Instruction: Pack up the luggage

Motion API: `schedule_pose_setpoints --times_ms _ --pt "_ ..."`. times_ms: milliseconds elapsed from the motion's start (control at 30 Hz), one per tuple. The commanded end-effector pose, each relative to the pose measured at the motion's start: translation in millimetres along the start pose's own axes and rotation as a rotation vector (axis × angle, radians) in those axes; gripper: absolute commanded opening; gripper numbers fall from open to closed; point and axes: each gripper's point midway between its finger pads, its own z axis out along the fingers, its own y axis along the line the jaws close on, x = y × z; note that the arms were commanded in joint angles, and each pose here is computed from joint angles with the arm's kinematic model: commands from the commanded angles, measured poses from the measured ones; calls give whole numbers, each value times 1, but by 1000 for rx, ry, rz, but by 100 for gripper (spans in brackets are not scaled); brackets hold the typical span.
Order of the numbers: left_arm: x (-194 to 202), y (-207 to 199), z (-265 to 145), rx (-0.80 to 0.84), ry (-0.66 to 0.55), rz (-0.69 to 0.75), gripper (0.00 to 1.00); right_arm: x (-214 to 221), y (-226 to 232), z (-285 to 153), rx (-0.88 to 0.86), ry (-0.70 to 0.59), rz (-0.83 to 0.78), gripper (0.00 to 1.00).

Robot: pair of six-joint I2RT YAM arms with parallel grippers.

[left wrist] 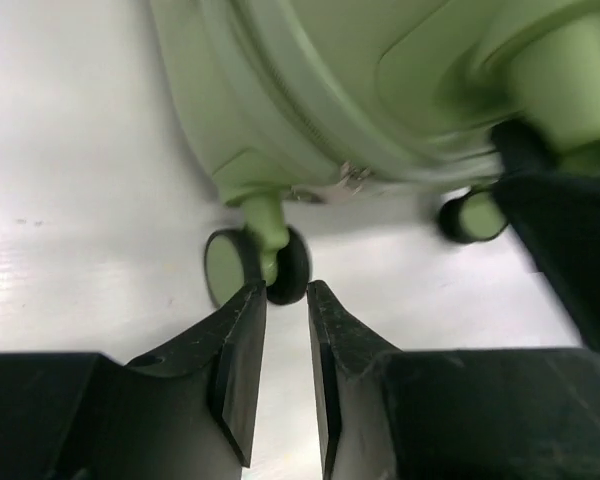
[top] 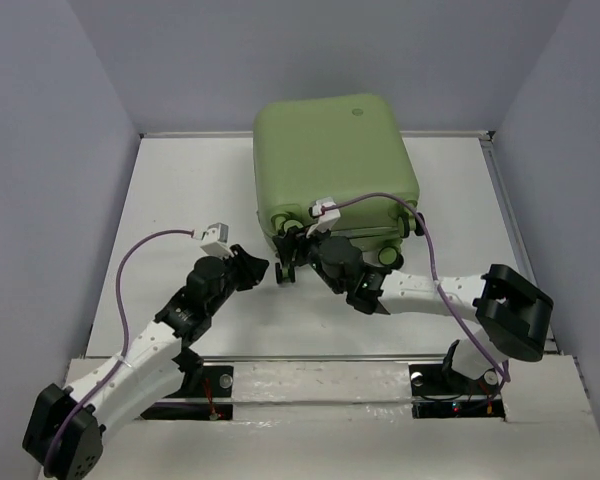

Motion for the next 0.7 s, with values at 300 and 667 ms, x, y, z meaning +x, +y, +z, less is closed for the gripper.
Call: schedule_pose_setpoints --times_ms 300,667 --pt "-21 -55 42 122 -125 175 37 -78 40 9 -112 -143 60 7" --pt "-40 -38 69 -37 -203 203 40 -71 55 4 -168 -121 54 7"
